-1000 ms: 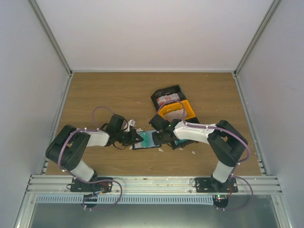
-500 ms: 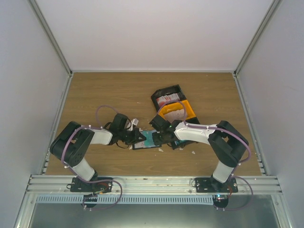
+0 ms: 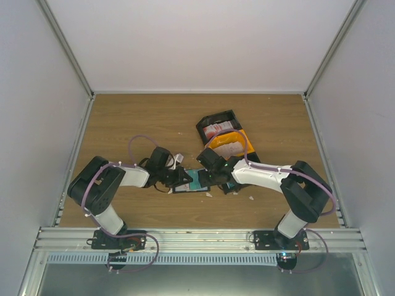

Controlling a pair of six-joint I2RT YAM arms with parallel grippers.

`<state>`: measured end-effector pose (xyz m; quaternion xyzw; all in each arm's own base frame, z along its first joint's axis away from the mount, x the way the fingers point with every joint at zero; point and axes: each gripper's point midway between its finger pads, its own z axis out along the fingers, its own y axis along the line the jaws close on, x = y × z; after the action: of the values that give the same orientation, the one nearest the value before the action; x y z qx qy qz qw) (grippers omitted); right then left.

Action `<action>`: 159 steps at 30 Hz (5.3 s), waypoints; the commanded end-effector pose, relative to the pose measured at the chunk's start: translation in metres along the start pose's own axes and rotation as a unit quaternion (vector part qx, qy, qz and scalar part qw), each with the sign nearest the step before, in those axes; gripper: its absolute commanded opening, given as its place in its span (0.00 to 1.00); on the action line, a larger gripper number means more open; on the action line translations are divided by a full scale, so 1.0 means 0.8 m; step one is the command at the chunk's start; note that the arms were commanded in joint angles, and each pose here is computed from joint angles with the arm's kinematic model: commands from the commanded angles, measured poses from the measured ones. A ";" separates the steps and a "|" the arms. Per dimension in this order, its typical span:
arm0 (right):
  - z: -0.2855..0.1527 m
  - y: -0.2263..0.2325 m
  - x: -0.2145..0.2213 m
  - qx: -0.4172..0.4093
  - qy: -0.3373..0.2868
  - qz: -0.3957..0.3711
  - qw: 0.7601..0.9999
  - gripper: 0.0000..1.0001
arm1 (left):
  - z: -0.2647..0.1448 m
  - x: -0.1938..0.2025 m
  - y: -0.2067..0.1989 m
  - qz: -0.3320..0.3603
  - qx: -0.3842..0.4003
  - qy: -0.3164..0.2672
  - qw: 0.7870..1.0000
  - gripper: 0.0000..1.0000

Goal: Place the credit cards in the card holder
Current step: Insert the credit card into the card holder.

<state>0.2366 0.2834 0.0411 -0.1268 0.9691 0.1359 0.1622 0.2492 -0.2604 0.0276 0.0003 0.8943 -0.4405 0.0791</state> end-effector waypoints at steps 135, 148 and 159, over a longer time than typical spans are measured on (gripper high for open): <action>-0.007 -0.014 -0.015 -0.084 -0.035 0.091 0.992 0.42 | -0.008 0.008 -0.015 0.080 -0.061 0.021 0.995 0.20; -0.005 -0.004 -0.009 -0.106 -0.025 0.082 0.991 0.31 | 0.010 0.014 -0.002 0.072 -0.073 0.038 0.994 0.04; 0.000 0.005 -0.002 -0.121 -0.008 0.073 0.990 0.30 | 0.014 0.016 0.010 0.064 -0.087 0.039 0.993 0.02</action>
<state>0.2398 0.2821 0.0417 -0.0598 0.9548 0.2527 0.1447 0.2342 -0.2647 0.0210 0.0700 0.9241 -0.3699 0.0657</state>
